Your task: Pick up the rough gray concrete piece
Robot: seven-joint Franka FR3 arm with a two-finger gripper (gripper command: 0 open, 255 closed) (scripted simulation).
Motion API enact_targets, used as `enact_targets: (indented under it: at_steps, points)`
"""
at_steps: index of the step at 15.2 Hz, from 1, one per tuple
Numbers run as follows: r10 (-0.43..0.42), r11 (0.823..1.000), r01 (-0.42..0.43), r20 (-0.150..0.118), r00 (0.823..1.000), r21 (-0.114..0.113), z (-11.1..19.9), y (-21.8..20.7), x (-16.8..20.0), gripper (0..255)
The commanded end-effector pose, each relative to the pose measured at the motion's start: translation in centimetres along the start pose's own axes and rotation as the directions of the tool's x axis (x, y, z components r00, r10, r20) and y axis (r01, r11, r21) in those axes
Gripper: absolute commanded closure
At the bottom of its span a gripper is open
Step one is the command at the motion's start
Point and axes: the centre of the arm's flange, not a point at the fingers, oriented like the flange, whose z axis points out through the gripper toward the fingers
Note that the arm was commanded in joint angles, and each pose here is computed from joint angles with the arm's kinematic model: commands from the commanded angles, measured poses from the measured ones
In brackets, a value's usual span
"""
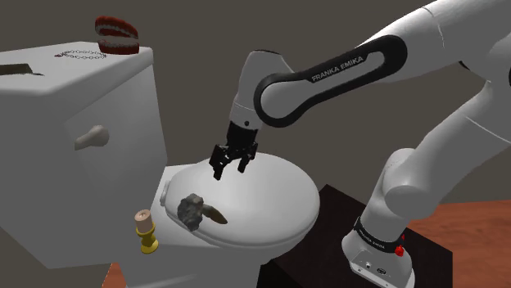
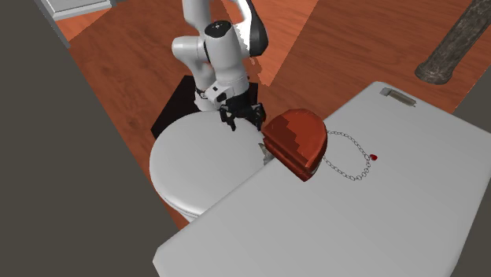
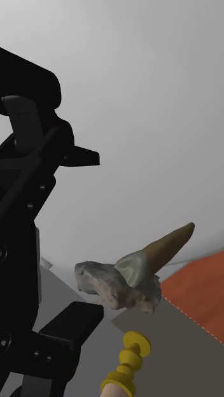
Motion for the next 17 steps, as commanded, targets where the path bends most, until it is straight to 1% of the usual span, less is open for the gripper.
enact_targets:
  at_steps: [1,8,15,17]
  points:
    - [0.004,1.000,-0.003,-0.013,1.000,0.018,1.6,-2.1,0.5,0]
    - [0.015,0.997,-0.011,-0.054,0.998,0.072,6.6,-8.1,2.5,0]
    - [0.015,0.997,-0.011,-0.054,0.998,0.072,10.2,-7.3,2.2,0]
    - [0.015,0.997,-0.011,-0.054,0.998,0.072,10.5,-7.2,2.2,0]
